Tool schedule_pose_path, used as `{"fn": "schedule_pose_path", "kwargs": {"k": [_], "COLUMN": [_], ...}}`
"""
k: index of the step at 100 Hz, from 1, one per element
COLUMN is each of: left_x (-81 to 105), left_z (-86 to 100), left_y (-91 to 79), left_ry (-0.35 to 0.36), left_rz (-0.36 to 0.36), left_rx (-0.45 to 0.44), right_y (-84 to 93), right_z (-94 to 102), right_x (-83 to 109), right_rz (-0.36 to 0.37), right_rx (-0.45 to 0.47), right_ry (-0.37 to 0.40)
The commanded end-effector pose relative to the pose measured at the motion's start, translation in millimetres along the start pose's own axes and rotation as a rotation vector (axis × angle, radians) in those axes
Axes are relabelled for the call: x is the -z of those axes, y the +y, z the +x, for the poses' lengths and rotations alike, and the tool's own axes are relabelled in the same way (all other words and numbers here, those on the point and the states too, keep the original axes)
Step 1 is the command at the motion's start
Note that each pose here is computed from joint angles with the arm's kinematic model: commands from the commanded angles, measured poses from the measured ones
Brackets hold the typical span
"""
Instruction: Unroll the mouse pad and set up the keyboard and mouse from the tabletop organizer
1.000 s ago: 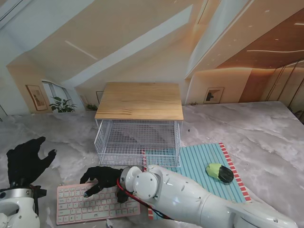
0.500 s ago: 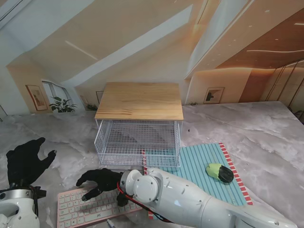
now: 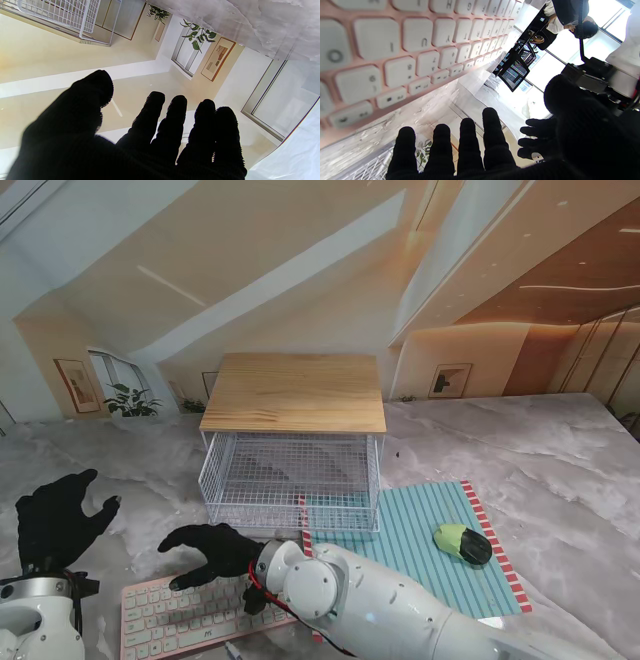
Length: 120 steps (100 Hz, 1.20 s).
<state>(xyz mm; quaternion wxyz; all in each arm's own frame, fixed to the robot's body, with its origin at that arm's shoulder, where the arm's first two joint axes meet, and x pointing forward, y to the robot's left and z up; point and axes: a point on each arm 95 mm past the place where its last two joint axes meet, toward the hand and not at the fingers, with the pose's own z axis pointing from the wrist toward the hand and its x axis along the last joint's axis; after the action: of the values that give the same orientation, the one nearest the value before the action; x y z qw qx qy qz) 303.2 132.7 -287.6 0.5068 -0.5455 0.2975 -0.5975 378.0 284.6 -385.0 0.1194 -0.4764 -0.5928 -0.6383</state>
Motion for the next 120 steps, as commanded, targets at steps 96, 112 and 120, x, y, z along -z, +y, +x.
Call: {"fn": "schedule_pose_path", "kwargs": {"k": [96, 112, 120], "left_x": [-3.4, -4.1, -4.4], "left_z": [6.7, 7.6, 8.0], "left_y": [1.6, 1.8, 1.7], "left_ry": [0.016, 0.019, 0.021], "left_rz": [-0.021, -0.023, -0.023], "left_rx": [0.005, 0.006, 0.008], "right_y": [29.9, 35.0, 35.2], "right_z": [17.6, 14.2, 10.7], "right_x": [87.2, 105.3, 112.9], "right_rz": [-0.449, -0.475, -0.468], "right_rx": [-0.147, -0.144, -0.146], "right_ry": [-0.013, -0.063, -0.091]}}
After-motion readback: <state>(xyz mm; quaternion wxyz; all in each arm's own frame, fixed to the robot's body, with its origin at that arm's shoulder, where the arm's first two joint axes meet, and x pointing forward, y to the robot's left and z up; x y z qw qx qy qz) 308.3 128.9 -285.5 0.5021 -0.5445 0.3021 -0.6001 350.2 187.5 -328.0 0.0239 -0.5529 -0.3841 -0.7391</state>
